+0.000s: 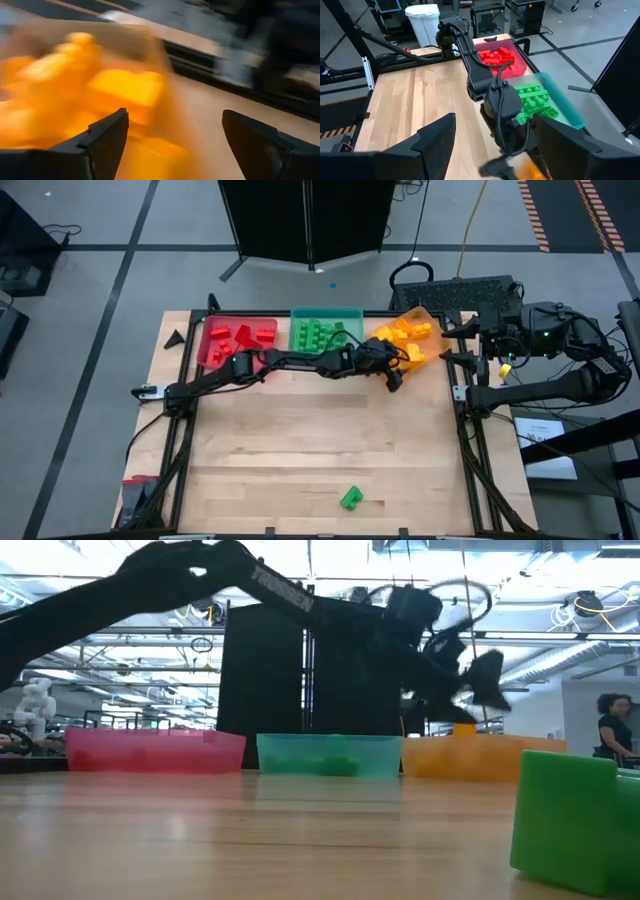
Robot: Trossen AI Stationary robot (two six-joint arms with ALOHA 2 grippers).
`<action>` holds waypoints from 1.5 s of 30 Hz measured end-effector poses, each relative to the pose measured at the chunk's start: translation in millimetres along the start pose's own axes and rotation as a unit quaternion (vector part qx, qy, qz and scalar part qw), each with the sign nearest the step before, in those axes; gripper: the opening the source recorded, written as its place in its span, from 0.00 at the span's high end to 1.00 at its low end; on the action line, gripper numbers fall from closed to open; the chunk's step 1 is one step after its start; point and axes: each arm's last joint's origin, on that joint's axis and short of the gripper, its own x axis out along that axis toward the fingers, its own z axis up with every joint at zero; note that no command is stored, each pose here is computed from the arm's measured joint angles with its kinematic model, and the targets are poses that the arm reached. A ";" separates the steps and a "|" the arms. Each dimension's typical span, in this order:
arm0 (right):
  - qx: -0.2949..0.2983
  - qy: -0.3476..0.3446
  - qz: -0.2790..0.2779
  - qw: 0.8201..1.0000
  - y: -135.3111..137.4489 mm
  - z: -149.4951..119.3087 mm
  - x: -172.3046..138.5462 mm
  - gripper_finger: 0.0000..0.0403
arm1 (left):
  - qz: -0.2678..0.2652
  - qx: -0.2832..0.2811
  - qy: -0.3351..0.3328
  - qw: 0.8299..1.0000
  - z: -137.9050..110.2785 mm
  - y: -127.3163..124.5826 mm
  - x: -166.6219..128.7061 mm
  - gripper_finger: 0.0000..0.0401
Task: Sort blocks
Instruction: Put the yellow game piece into the orange bin, then put the green game piece into the blue bin
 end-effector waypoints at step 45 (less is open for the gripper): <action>0.023 0.045 0.024 0.998 0.9 -7.0 1.4 0.36 | 0.113 -0.050 0.042 0.991 -104.5 -325.7 -254.7 0.27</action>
